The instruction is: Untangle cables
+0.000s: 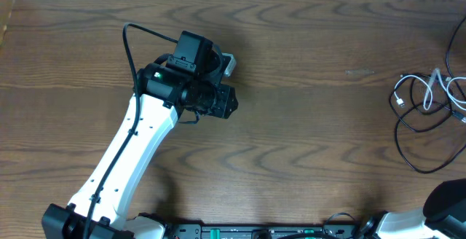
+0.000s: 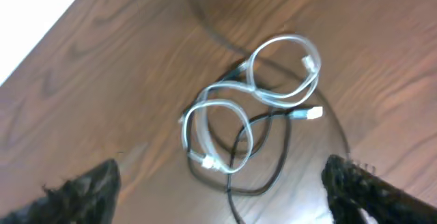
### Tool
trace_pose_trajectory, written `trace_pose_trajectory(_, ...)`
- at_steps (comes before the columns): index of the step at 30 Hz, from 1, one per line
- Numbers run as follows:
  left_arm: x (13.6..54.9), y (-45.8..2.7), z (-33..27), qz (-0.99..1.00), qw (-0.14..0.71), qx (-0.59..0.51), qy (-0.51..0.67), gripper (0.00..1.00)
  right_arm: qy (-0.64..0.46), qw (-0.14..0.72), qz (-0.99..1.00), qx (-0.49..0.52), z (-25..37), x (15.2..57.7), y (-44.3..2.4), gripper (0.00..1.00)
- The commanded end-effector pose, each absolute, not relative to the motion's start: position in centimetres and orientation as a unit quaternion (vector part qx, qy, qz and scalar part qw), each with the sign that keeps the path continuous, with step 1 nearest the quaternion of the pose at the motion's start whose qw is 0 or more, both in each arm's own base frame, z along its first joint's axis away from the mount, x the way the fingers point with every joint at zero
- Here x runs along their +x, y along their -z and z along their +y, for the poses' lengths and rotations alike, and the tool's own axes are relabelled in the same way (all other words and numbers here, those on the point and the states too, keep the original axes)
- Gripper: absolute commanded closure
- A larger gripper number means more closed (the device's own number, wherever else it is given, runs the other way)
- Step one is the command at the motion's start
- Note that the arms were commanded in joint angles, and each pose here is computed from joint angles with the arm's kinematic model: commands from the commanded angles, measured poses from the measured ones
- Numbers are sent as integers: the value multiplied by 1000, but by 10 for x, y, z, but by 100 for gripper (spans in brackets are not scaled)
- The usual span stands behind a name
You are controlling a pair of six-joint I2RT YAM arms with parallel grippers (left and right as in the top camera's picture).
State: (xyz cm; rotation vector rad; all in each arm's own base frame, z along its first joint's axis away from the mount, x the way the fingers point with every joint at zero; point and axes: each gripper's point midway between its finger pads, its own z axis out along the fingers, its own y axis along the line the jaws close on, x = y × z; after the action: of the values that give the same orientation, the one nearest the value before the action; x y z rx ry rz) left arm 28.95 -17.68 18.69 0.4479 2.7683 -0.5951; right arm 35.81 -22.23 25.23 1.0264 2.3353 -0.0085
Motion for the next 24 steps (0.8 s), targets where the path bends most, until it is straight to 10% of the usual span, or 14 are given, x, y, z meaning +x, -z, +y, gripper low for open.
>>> trace_pose_trajectory(1,297,-181,-161,966,147,144,160,56,-71,291,897,325,-186,374,-253,2)
trace_pose_trajectory(24,335,-177,-54,976,191,-101,14,18,-61,135,988,-45,32,365,-178,1)
